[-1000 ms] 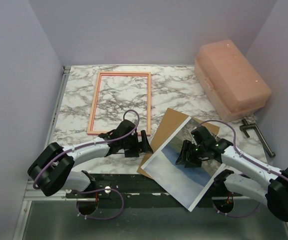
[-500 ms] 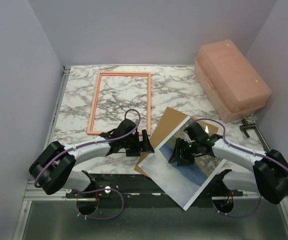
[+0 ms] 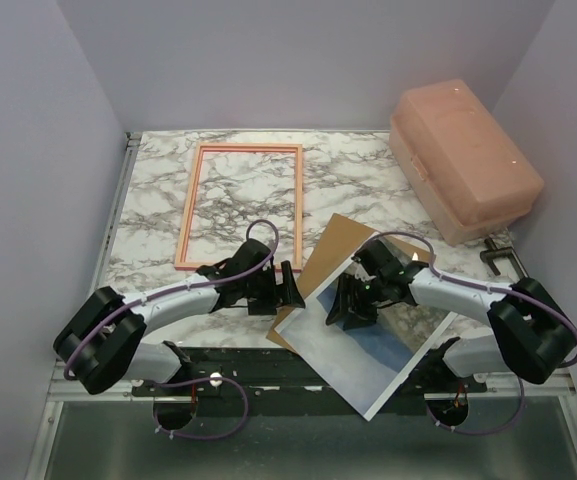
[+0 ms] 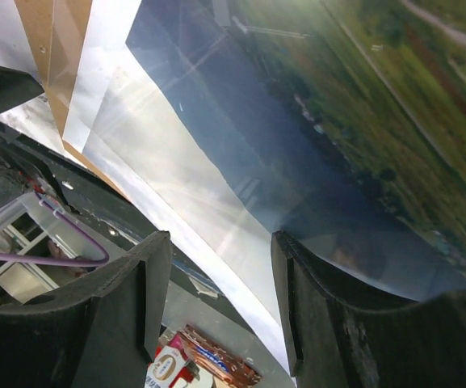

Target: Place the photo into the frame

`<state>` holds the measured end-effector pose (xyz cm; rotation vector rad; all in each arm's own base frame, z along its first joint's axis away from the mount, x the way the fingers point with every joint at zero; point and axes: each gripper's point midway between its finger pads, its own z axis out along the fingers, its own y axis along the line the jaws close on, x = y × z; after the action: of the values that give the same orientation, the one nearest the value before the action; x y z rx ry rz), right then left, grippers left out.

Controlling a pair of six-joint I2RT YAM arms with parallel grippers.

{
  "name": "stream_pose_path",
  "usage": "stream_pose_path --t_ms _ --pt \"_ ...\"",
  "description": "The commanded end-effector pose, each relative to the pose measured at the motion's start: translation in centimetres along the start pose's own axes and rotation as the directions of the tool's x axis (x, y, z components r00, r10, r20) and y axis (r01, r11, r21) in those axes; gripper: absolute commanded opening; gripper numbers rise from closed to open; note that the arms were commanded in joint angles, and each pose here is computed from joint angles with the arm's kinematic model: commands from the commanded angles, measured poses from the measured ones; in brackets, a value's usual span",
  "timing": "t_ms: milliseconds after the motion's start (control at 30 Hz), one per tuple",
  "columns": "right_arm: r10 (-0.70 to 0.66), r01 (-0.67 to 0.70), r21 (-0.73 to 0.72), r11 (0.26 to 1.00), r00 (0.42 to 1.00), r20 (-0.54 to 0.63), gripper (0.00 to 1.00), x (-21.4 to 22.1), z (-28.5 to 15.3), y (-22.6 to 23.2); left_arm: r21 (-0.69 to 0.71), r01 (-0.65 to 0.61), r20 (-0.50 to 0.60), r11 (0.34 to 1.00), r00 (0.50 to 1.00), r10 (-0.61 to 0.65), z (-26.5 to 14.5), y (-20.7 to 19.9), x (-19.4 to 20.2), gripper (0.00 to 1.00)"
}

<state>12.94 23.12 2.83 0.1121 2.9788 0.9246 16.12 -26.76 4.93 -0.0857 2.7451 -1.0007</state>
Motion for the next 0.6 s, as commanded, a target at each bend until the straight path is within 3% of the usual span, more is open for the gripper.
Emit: stream_pose_path --t_ms 0,300,567 --pt "-0.024 0.022 0.078 0.997 0.999 0.026 0.59 -0.6 1.1 -1.2 -0.033 -0.036 0.036 0.999 0.999 0.037 -1.0 0.5 -0.2 0.87" --pt "-0.04 0.042 -0.034 0.999 0.998 0.057 0.6 -1.0 -0.3 2.1 -0.038 -0.093 0.066 0.995 0.993 0.095 -1.9 0.1 -0.9 0.87" --pt "-0.024 0.021 0.023 1.0 0.985 0.173 0.59 -1.7 -3.0 1.2 -0.022 -0.128 0.062 0.992 0.99 0.129 -1.5 -1.3 -1.4 0.87"
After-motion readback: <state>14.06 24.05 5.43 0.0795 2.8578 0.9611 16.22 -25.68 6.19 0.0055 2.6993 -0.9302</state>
